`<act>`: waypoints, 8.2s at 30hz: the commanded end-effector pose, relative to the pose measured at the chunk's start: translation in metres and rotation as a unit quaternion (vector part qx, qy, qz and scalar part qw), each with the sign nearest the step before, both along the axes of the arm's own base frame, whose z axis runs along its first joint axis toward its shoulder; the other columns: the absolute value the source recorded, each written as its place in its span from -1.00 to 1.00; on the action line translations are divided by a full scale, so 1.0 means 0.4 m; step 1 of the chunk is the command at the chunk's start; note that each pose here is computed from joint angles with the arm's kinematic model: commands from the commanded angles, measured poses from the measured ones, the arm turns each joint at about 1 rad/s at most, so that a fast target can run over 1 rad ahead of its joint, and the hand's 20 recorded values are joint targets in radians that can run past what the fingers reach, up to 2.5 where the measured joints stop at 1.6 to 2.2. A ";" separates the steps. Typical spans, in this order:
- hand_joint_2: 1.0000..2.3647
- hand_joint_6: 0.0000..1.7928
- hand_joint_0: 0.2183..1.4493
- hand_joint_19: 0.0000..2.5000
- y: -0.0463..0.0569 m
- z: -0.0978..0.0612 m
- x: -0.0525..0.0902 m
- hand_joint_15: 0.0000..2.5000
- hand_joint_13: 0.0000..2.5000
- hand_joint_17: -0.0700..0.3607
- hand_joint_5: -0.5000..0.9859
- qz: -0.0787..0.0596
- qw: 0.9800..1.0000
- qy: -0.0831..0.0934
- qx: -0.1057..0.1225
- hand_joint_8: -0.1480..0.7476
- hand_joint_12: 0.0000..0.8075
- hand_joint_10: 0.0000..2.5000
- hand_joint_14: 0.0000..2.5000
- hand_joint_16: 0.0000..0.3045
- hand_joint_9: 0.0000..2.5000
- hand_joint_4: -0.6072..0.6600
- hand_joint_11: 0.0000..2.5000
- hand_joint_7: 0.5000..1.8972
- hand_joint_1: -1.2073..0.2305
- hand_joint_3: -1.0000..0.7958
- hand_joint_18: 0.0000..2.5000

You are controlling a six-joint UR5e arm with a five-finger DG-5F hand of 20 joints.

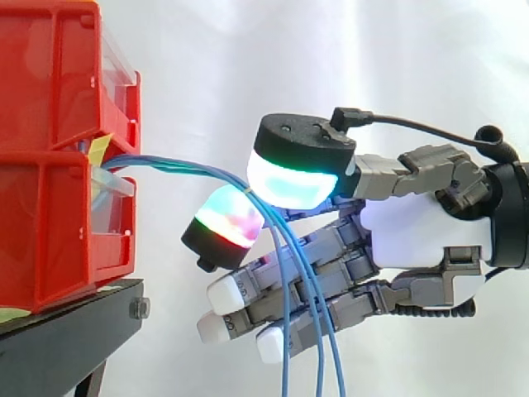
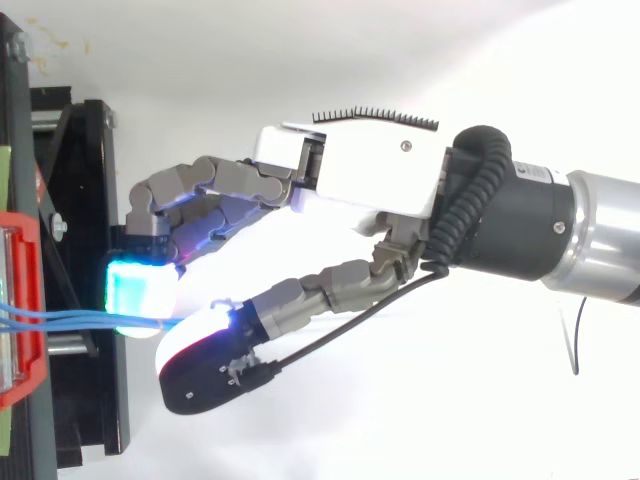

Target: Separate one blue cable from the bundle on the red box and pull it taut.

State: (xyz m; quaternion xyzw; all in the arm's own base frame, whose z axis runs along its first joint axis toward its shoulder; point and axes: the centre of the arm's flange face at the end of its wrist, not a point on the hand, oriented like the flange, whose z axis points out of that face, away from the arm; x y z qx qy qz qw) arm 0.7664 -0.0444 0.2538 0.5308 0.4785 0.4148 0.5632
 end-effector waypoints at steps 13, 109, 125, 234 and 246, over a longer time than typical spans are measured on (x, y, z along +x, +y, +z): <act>-0.99 -0.09 -0.37 -0.62 0.000 0.000 0.000 -0.84 -0.62 -0.17 -0.51 0.000 1.000 0.000 0.000 0.13 -0.11 -0.99 -1.00 -0.68 -0.37 0.37 -0.67 0.05 -0.32 -0.31 -0.49; -0.97 -0.14 -0.09 -0.68 0.003 0.002 -0.001 -0.87 -0.72 -0.16 -0.67 0.001 1.000 0.000 0.006 -0.24 -0.12 -0.99 -1.00 -0.68 -0.71 0.18 -0.77 -0.12 -0.64 -0.07 -0.59; -0.97 -0.21 -0.05 -0.70 0.003 0.004 0.000 -0.89 -0.76 -0.16 -0.66 0.001 1.000 -0.002 0.008 -0.23 -0.15 -1.00 -1.00 -0.68 -0.75 0.16 -0.81 -0.09 -0.67 -0.16 -0.62; -0.97 -0.21 -0.17 -0.69 0.007 0.000 -0.003 -0.88 -0.77 -0.14 -0.64 0.000 1.000 0.004 0.009 -0.10 -0.12 -0.99 -1.00 -0.66 -0.73 0.14 -0.77 -0.08 -0.64 0.20 -0.62; -0.97 -0.31 -0.33 -0.66 0.005 -0.004 -0.004 -0.88 -0.72 -0.16 -0.56 0.001 1.000 0.004 0.016 0.00 -0.10 -0.99 -1.00 -0.67 -0.60 0.26 -0.76 0.07 -0.41 -0.11 -0.59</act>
